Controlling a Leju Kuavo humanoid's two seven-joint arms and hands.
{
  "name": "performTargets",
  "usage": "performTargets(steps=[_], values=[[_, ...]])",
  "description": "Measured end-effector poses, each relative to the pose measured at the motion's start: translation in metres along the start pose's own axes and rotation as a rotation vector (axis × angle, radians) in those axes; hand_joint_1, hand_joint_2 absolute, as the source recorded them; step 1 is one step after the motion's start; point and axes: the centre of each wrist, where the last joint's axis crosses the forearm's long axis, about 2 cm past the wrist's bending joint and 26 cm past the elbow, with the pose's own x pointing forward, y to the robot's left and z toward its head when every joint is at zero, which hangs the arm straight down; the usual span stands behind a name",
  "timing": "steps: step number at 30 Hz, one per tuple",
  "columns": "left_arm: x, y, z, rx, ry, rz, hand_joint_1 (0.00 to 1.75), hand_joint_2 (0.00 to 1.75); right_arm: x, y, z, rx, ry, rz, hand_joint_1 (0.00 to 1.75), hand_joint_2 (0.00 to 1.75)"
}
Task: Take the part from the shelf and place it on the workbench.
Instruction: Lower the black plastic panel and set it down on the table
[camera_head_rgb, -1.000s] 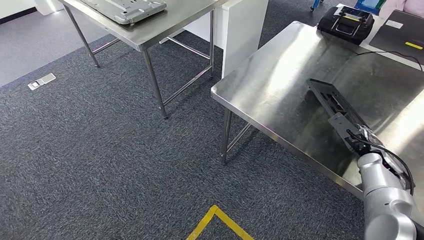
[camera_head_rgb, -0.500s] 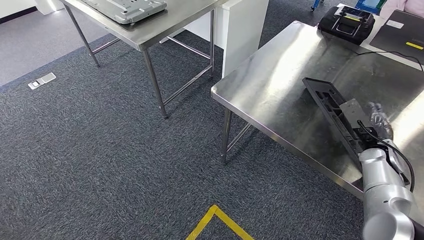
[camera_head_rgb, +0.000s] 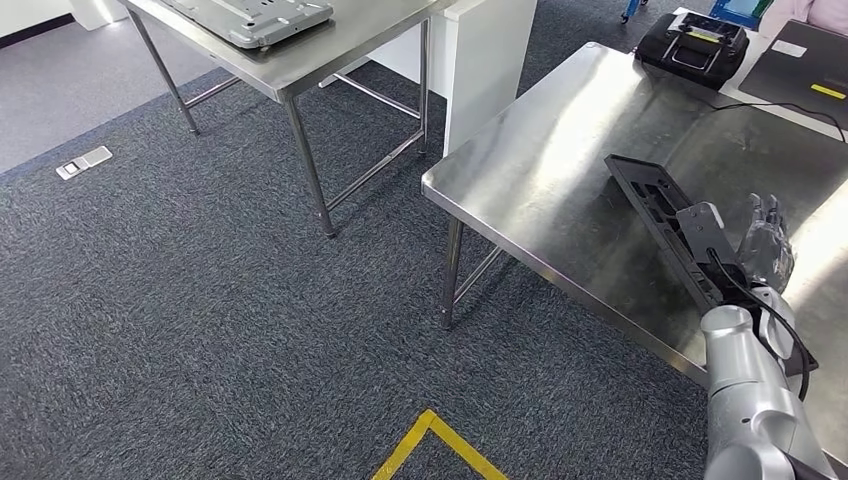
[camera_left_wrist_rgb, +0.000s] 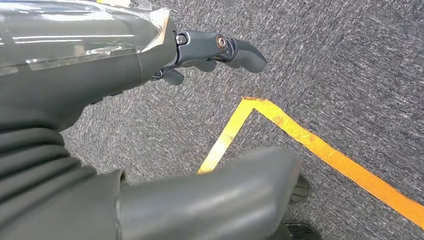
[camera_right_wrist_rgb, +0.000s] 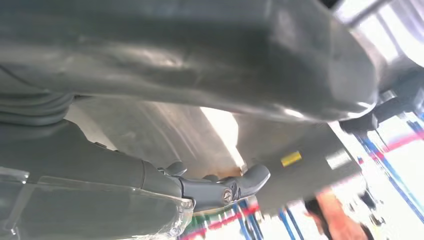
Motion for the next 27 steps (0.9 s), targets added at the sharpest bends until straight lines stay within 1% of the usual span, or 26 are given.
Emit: performTargets(steps=[3, 6, 11, 15, 18, 22, 25, 27], values=[[0.0, -0.001, 0.0, -0.003, -0.001, -0.008, 0.0, 0.0, 0.001, 0.004, 0.008, -0.123, -0.031, -0.008, 0.0, 0.0], [0.0, -0.001, 0.0, -0.011, -0.004, -0.015, 0.0, 0.0, 0.0, 0.012, 0.022, -0.196, -0.046, -0.008, 0.0, 0.0], [0.0, -0.001, 0.0, -0.015, -0.011, -0.023, 0.0, 0.0, 0.004, 0.028, 0.049, -0.218, -0.122, -0.004, 0.0, 0.0], [0.0, 0.0, 0.0, -0.013, -0.016, -0.023, 0.0, 0.0, 0.017, 0.042, 0.074, -0.203, -0.187, -0.018, 0.0, 0.0], [0.0, 0.0, 0.0, -0.012, -0.02, -0.023, 0.0, 0.0, 0.031, 0.053, 0.099, -0.195, -0.25, -0.032, 0.0, 0.0], [-0.001, 0.0, 0.0, -0.01, -0.027, -0.016, 0.0, 0.0, 0.051, 0.061, 0.138, -0.187, -0.355, -0.043, 0.0, 0.0], [-0.006, 0.001, 0.002, -0.008, -0.024, -0.012, 0.0, 0.0, 0.065, 0.063, 0.172, -0.181, -0.437, -0.067, 0.0, 0.0], [-0.008, 0.0, 0.002, -0.008, -0.023, -0.011, 0.0, 0.0, 0.073, 0.061, 0.191, -0.187, -0.481, -0.086, 0.0, 0.0]])
